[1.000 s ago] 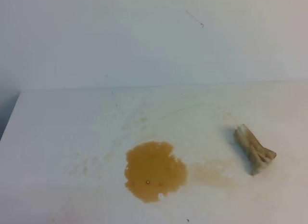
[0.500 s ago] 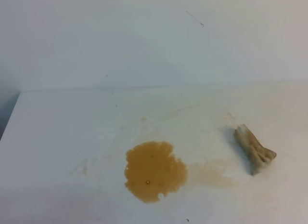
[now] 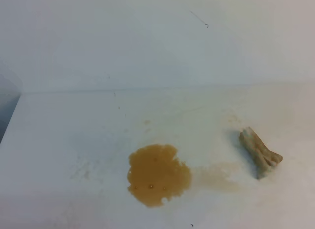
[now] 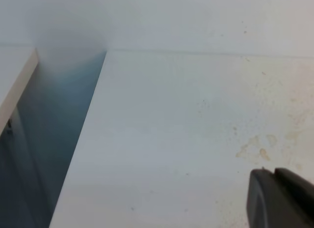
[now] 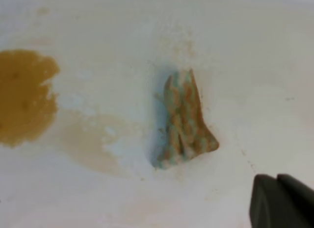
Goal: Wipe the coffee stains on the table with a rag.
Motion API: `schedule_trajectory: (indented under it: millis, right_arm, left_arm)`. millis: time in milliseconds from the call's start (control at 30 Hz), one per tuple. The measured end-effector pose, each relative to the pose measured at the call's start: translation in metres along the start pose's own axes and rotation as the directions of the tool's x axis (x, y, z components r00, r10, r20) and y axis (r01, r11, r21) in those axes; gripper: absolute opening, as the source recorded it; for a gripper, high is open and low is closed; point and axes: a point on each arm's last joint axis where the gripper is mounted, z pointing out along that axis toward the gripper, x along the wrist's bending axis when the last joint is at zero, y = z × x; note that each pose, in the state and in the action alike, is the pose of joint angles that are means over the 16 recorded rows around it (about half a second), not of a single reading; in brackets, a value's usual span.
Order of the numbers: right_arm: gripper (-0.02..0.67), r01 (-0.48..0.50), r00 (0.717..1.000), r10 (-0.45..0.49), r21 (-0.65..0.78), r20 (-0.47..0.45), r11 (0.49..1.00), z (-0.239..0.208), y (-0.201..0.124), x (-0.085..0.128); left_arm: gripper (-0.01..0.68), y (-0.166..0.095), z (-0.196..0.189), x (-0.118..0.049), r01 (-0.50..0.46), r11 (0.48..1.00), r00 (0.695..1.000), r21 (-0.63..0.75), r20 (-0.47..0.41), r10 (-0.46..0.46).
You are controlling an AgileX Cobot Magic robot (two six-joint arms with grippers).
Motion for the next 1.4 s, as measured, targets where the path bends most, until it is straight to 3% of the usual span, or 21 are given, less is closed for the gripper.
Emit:
schedule_trajectory:
  millis: [300,500,700,1000,1400]
  right_arm:
    - [0.205,0.151,0.980,-0.118,0.209,-0.159,0.966,0.066,0.019,0.016]
    - [0.308,0.182,0.969,-0.117,0.312,-0.218,0.932,0.114,0.016,0.024]
    - [0.339,0.183,0.967,-0.091,0.403,-0.236,0.897,0.160,0.001,0.024]
    - [0.316,0.191,0.969,-0.086,0.485,-0.230,0.854,0.211,-0.028,0.020]
    - [0.111,0.228,0.965,-0.129,0.483,-0.229,0.846,0.230,-0.039,0.018]
  left_arm:
    - [0.000,0.000,0.000,0.000,0.001,1.000,1.000,0.001,0.000,-0.001]
    - [0.000,0.000,0.000,0.000,0.001,1.000,1.000,-0.001,0.000,-0.001]
    - [0.000,0.000,0.000,0.000,0.001,1.000,1.000,-0.003,0.000,-0.001]
    - [0.000,0.001,0.000,0.000,0.001,1.000,1.000,-0.004,0.001,-0.001]
    - [0.000,0.001,0.000,0.000,0.001,1.000,1.000,-0.002,0.001,-0.001]
